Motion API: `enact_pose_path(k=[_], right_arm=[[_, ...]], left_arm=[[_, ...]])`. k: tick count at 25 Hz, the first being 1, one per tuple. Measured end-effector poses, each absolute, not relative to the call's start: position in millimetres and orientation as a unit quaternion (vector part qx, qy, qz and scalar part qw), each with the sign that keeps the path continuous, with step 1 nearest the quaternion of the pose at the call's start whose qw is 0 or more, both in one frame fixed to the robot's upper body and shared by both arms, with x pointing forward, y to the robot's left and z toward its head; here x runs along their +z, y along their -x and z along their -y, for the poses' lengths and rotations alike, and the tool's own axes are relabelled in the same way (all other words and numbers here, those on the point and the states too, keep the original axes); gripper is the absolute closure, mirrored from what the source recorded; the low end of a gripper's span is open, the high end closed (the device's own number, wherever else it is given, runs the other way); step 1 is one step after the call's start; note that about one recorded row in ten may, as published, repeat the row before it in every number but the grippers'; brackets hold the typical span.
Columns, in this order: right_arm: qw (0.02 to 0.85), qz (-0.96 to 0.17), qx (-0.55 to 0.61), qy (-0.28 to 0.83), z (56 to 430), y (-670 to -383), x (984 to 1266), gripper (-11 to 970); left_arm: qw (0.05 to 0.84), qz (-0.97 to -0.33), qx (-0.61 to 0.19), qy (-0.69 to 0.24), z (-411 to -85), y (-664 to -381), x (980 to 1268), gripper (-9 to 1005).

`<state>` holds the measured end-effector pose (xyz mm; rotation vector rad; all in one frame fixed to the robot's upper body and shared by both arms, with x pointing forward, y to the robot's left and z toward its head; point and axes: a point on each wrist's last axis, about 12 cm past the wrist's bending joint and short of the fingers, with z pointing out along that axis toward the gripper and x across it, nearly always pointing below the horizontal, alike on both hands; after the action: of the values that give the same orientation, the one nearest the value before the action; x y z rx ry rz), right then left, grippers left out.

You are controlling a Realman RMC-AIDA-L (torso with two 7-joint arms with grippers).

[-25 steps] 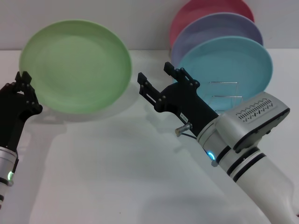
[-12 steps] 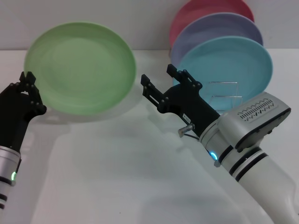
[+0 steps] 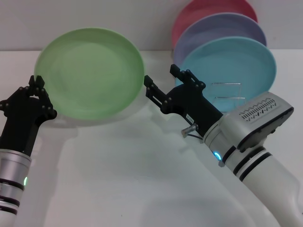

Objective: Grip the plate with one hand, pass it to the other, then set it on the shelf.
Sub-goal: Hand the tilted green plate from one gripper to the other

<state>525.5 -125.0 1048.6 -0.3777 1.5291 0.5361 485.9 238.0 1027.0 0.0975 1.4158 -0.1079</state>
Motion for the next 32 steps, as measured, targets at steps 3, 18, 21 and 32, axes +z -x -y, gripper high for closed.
enact_pose_path(k=[3,18,21,32], right_arm=[[0.674,-0.679,0.236,0.172,125.3,-527.3,1048.6,213],[0.662,-0.683,0.236,0.201,115.9,-535.6,1050.6,214],[0.656,-0.685,0.238,0.209,112.7,-536.4,1050.4,214],[0.655,-0.685,0.237,0.216,110.6,-539.3,1051.7,213]], left_arm=[[0.758,-0.649,-0.049,-0.041,-236.8,-484.5,1027.4,961],[0.756,-0.654,-0.032,-0.024,-228.3,-474.4,1026.9,961],[0.756,-0.654,-0.027,-0.025,-225.4,-472.8,1027.6,961],[0.753,-0.657,-0.003,-0.030,-218.3,-468.5,1028.3,960]])
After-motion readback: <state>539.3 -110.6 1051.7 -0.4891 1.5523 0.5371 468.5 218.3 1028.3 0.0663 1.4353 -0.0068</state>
